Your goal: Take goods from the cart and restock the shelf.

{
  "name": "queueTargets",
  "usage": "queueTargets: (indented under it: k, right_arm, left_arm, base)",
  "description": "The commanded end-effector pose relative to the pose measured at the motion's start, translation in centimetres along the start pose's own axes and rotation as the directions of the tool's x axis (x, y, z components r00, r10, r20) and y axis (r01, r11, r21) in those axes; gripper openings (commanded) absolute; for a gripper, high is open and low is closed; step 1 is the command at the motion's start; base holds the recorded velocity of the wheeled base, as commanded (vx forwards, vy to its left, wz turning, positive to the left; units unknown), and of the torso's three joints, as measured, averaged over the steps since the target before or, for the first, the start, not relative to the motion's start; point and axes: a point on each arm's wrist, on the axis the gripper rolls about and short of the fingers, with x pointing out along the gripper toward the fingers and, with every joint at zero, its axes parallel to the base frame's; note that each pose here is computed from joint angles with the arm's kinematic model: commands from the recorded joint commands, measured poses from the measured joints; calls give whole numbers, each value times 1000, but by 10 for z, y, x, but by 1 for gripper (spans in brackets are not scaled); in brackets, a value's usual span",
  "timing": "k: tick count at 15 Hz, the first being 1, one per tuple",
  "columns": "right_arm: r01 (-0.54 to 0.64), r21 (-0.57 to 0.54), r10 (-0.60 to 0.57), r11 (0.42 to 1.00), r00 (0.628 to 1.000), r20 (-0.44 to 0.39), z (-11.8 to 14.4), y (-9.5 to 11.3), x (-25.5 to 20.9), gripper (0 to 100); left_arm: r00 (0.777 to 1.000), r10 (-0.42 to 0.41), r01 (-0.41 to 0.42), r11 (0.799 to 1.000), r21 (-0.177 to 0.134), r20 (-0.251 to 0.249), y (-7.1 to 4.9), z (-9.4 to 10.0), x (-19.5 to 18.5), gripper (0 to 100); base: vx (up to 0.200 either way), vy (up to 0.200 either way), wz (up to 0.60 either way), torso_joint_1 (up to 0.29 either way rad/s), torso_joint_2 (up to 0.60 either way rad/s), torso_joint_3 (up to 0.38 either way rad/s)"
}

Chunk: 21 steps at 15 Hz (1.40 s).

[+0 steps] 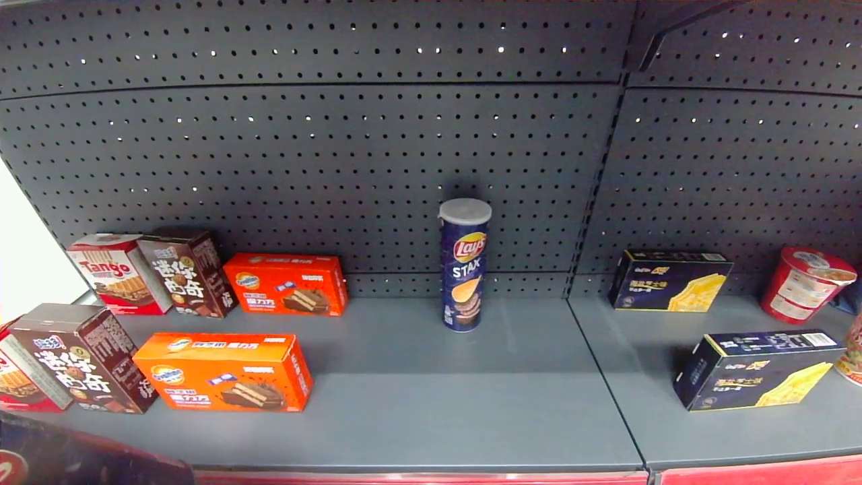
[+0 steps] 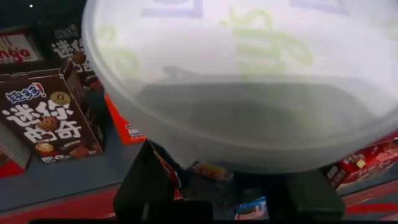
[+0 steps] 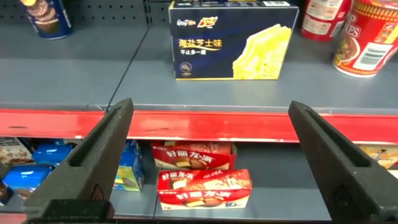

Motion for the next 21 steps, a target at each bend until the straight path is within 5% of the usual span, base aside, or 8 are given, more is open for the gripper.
queueTargets:
  k: [1,4,6,7,11,16,20,21]
  right_arm:
    - [-2,0,2,1000,1000,1,0,0,0,100]
    - [35,-2,-35,999,999,-1,4,0,1,100]
    - [-22,-8,23,1000,996,82,81,-1,2,100]
    - [-90,-5,90,996,996,25,103,-1,18,100]
    - [-317,-1,317,948,948,-42,135,3,36,100]
    - [-412,30,409,911,890,-202,130,14,68,100]
    - [-601,9,581,799,769,-266,127,34,94,100]
    - [-604,9,585,797,766,-266,128,35,96,100]
  left_arm:
    - [1000,9,-9,1000,4,23,0,4,-2,0]
    - [999,22,-22,1000,12,25,-1,9,-9,0]
    - [999,40,-40,999,12,29,-2,15,-12,0]
    - [999,40,-40,999,11,14,-2,10,-15,0]
    - [999,37,-38,998,51,31,-3,13,-21,0]
    - [996,81,-83,995,58,22,-2,11,-20,0]
    - [996,91,-91,993,69,12,-2,10,-19,0]
    - [996,91,-91,993,69,10,-1,10,-19,0]
  base:
    - [0,0,0,0,0,0]
    - [0,0,0,0,0,0]
    - [0,0,0,0,0,0]
    - [0,0,0,0,0,0]
    - [0,0,0,0,0,0]
    - [0,0,0,0,0,0]
    - [0,0,0,0,0,0]
    - [0,0,0,0,0,0]
